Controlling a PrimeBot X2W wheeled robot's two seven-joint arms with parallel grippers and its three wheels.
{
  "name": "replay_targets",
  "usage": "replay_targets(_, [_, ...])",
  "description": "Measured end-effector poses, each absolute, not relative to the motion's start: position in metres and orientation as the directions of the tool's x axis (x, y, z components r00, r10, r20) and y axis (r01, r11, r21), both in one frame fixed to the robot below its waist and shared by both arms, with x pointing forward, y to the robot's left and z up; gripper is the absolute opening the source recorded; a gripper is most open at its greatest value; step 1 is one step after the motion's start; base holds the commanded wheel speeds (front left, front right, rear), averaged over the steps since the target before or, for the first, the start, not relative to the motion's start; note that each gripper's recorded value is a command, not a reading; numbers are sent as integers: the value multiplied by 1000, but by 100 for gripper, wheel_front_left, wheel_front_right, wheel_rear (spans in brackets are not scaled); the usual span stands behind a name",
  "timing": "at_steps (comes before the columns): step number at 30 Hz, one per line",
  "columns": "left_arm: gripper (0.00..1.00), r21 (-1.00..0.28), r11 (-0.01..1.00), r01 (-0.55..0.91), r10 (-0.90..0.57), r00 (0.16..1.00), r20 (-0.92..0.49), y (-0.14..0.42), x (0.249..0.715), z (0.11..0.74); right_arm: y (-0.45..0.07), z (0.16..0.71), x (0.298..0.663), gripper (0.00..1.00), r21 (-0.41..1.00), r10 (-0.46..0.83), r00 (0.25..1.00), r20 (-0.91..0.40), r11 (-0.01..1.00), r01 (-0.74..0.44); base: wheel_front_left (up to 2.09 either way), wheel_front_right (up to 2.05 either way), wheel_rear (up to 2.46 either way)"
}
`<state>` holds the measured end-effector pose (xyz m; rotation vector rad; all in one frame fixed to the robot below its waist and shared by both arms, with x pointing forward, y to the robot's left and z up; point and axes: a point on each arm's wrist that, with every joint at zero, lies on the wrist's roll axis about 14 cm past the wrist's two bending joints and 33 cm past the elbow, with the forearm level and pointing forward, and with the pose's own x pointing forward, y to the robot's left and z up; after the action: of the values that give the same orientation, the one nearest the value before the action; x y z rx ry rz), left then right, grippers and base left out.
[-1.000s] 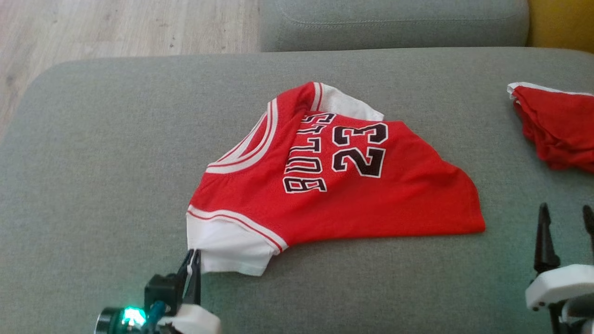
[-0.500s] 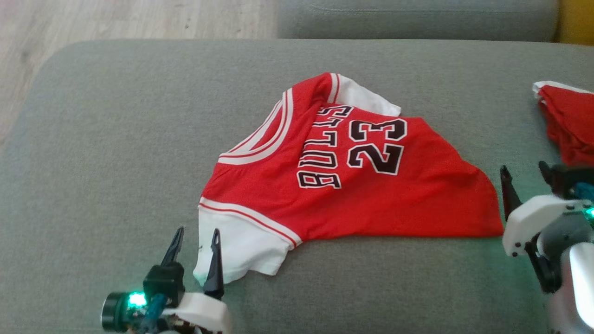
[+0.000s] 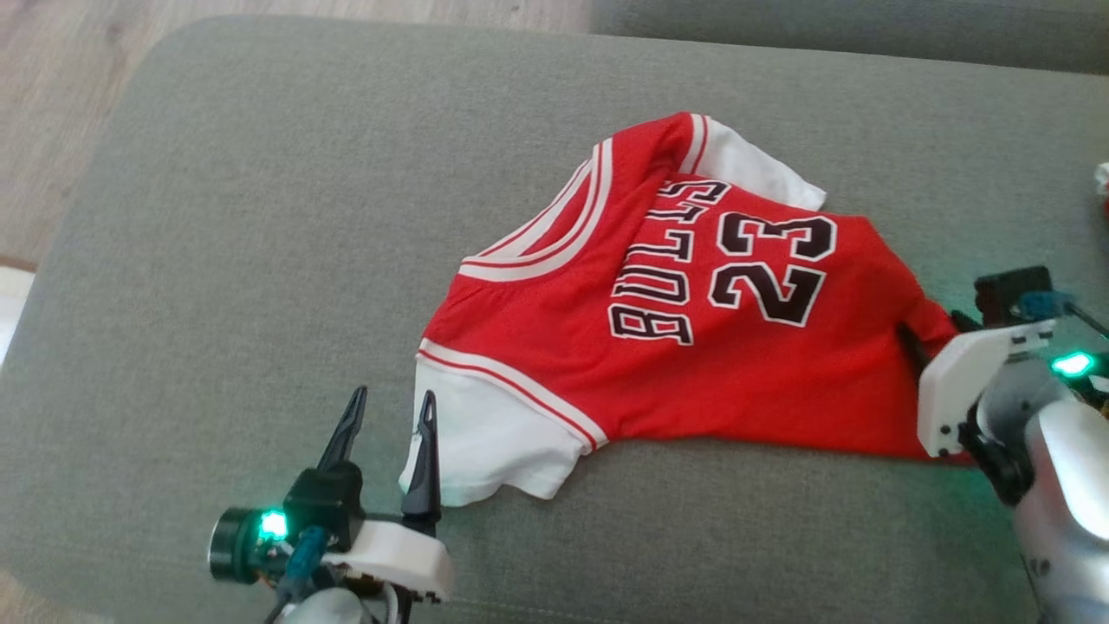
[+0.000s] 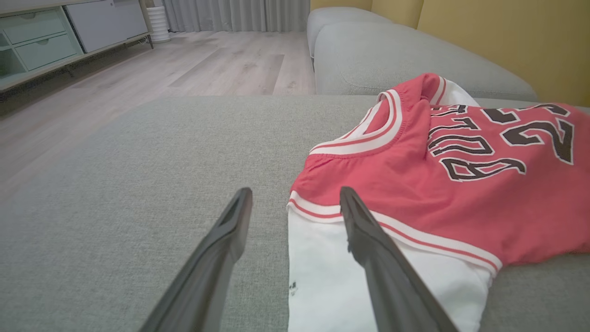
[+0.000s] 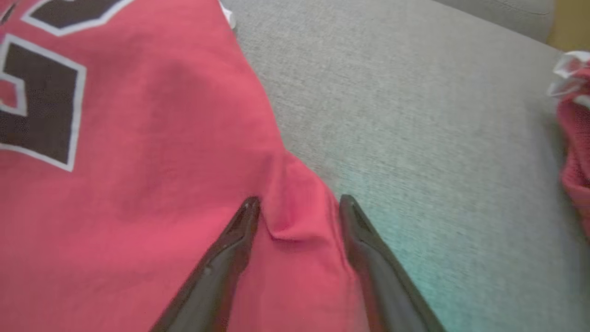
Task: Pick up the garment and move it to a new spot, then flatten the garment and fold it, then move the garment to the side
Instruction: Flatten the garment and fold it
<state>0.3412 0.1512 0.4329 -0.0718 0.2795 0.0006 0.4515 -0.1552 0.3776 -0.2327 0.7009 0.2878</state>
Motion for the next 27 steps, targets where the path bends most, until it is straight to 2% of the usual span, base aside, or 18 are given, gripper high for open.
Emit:
replay_targets(1, [100, -71, 997, -14, -6, 962, -273, 152, 342, 434, -151, 375, 453, 0, -105, 192, 715, -673, 932, -348, 0, 0, 0])
replay_targets(6, [100, -66, 997, -30, 12, 963, -268, 157, 343, 434, -144, 371, 465, 0, -104, 208, 687, -696, 918, -383, 0, 0, 0])
replay_targets(12, [100, -66, 997, -40, 20, 959, -281, 158, 343, 430, -154, 396, 510, 0, -149, 175, 762, -624, 930, -336, 0, 0, 0])
replay_targets(13, [100, -69, 997, -36, 15, 960, -278, 157, 344, 430, -155, 400, 515, 14, -150, 171, 773, -611, 934, -325, 0, 0, 0])
replay_targets(14, [100, -73, 997, -30, 10, 963, -269, 156, 345, 432, -157, 403, 519, 52, -152, 166, 784, -598, 937, -314, 0, 0, 0])
replay_targets(15, [100, -77, 997, -26, 4, 964, -264, 154, 346, 433, -158, 406, 522, 100, -154, 163, 794, -585, 939, -307, 0, 0, 0])
replay_targets(22, [100, -102, 995, 13, -35, 977, -210, 141, 355, 448, -149, 429, 525, 100, -150, 195, 871, -450, 945, -289, 0, 0, 0])
replay_targets(27, [100, -111, 992, 54, -73, 982, -174, 131, 354, 459, -153, 469, 522, 100, -133, 204, 939, -276, 960, -247, 0, 0, 0])
